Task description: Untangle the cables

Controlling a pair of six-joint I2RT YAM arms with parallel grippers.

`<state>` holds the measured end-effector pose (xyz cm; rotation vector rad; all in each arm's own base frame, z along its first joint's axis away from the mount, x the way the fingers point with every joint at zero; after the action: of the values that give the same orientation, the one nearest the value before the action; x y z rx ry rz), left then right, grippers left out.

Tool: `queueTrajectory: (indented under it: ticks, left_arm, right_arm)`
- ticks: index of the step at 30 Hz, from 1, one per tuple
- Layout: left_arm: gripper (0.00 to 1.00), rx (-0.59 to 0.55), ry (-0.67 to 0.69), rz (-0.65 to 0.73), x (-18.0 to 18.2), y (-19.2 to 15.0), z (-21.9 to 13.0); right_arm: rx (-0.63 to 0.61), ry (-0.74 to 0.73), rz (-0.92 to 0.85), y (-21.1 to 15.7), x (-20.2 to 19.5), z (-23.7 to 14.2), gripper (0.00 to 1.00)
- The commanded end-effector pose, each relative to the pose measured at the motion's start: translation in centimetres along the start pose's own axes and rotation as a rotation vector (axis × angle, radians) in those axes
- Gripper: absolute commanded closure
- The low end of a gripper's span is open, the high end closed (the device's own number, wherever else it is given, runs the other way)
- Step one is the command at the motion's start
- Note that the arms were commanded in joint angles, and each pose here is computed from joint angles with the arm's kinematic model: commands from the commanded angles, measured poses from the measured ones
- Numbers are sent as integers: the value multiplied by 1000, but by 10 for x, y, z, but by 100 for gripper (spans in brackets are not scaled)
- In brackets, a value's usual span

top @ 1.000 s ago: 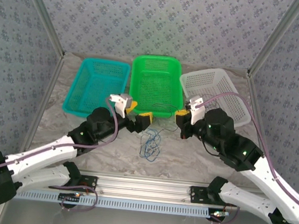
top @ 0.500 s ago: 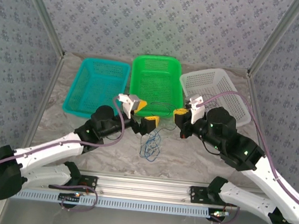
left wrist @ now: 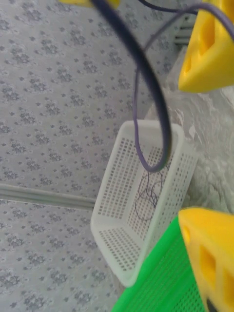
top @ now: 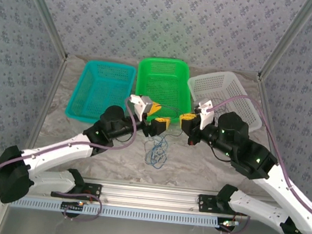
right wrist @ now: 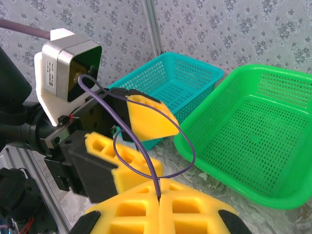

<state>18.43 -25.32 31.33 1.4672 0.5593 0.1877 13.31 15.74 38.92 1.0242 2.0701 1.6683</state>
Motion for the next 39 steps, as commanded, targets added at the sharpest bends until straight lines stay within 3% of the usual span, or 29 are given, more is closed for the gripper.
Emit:
queueTrajectory:
  ticks: [1,6,10,18,26,34,39]
  left_arm:
    - [60,-45,-47,46,-7,22,3]
    - [90,4,7,54,-2,15,3]
    - [100,61,128,72,9,8,-1]
    - [100,116,357,124,26,5,-17]
    - [100,280,671,186,71,3,-45]
    - [100,202,844,223,90,39,-61]
    - [100,148,945,228,104,69,-73]
  right_arm:
    - [-88,32,15,19,6,-17,100]
    - [-89,-30,16,23,1,-26,100]
    - [-118,-85,27,39,-2,-44,100]
    - [-62,-153,35,43,-9,-57,100]
    - [-61,-210,45,49,-14,-81,100]
    - [68,-134,98,37,-13,-57,100]
    - [38,-117,109,45,-12,-59,100]
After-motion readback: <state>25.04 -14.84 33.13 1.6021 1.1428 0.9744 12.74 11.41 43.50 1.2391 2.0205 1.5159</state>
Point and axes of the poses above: each hand's point on the last joint's axis, 136 mm out from that joint toward the fingers, its own z axis out along the fingers, its own x axis along the line the jaws close on, y = z × x, the point moved 9 cm from there along -z, back along the fingers, and after that the axes turned 1 degree about z, right-handed, at the moved point
